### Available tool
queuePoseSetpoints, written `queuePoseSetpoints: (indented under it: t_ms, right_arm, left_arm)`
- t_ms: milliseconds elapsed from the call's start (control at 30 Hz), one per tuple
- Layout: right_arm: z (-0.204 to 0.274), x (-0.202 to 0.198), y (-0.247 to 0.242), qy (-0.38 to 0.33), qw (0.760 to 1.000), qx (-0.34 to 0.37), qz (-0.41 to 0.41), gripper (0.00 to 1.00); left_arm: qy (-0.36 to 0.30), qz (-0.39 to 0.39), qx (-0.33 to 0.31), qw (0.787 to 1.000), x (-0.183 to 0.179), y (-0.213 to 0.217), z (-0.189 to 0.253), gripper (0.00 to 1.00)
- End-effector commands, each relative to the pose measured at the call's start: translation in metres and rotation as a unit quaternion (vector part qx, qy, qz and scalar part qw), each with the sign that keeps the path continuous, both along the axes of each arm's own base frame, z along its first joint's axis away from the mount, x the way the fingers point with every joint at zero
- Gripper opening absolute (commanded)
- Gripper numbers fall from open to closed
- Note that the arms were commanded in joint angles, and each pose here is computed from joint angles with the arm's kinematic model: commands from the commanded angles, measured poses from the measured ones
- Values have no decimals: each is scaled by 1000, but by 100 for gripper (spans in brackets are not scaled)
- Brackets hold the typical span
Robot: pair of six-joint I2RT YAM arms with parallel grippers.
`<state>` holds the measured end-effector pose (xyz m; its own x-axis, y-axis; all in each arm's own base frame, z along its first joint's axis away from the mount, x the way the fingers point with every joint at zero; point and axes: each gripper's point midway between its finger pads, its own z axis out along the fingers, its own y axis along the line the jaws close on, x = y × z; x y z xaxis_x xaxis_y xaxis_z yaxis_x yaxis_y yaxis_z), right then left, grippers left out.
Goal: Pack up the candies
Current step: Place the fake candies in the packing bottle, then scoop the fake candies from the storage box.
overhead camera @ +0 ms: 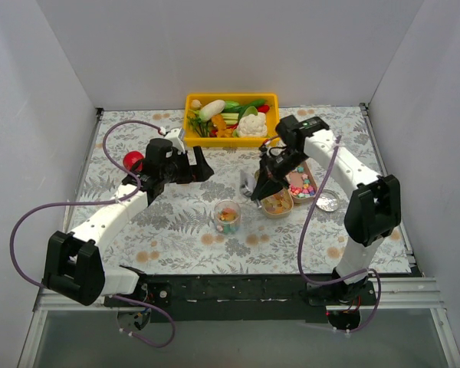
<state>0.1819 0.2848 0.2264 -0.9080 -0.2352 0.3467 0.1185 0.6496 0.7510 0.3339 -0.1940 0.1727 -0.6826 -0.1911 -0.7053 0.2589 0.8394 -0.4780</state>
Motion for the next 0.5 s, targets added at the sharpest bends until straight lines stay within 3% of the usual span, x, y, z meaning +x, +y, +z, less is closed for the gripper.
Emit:
queuePoseSetpoints:
  t_ms: [0,233,467]
  right_arm:
    - [-10,22,-48,-92,993,-57,-36,1]
    - [-68,14,-102,-133,969,-206,0,1]
    - [-93,33,-146,-179,922,-344,10,1]
  left_arm:
    - [-26,-8,-2,1000,9,-4,22,98]
    - [-21,-21,-1,1000,13,-10,24,98]
    - [-6,-34,-4,999,17,-16,18,98]
